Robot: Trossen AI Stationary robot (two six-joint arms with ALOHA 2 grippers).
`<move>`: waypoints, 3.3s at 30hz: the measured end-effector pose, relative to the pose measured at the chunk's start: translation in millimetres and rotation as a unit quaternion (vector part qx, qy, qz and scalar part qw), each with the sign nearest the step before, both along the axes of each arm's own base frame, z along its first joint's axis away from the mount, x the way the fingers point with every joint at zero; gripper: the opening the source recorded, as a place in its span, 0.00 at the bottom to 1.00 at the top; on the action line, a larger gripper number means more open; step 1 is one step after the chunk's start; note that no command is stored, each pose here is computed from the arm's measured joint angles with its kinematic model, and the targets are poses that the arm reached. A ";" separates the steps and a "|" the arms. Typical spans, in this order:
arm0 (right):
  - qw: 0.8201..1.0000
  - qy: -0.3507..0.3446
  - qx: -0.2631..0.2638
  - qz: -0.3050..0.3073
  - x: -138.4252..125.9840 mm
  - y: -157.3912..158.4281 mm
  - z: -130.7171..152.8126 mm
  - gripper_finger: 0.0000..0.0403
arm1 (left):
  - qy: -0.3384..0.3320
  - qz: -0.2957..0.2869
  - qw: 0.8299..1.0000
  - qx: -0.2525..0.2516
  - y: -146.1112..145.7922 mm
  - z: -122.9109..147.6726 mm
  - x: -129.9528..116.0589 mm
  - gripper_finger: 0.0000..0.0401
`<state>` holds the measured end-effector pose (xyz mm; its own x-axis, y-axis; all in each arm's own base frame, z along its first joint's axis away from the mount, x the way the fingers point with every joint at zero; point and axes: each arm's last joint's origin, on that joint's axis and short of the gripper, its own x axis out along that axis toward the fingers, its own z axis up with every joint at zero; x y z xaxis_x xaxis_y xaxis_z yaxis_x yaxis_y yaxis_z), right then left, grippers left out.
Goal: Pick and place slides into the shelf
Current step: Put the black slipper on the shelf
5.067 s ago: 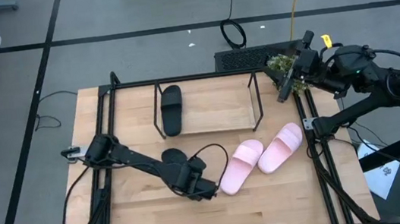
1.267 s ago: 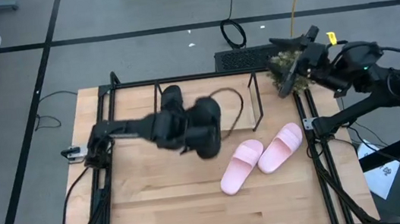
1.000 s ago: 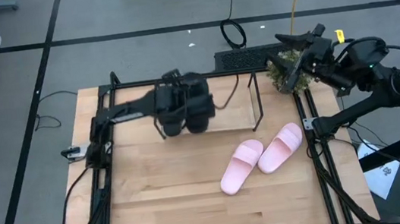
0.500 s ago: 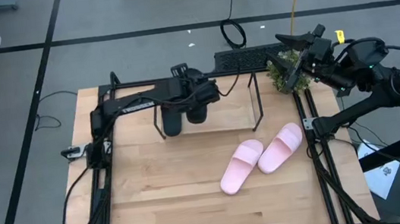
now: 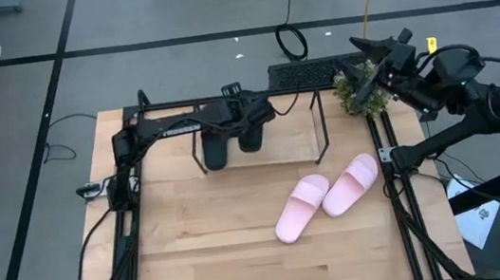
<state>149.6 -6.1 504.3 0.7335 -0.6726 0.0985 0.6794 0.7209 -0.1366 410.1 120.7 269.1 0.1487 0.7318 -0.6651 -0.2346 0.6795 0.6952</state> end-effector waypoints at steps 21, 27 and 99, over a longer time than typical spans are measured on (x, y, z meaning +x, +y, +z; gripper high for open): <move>1.000 0.010 -0.002 -0.001 7.3 0.7 -2.4 0.61 | 0.003 0.013 1.000 0.026 -4.8 -35.6 -1.3 0.00; 1.000 0.009 -0.002 -0.001 7.3 0.7 -2.4 0.61 | -0.004 0.019 1.000 0.024 -4.9 -35.6 -1.4 0.00; 1.000 0.021 0.008 0.002 31.5 3.4 -10.3 0.61 | -0.059 0.007 0.998 0.007 -15.5 -67.0 -46.8 0.00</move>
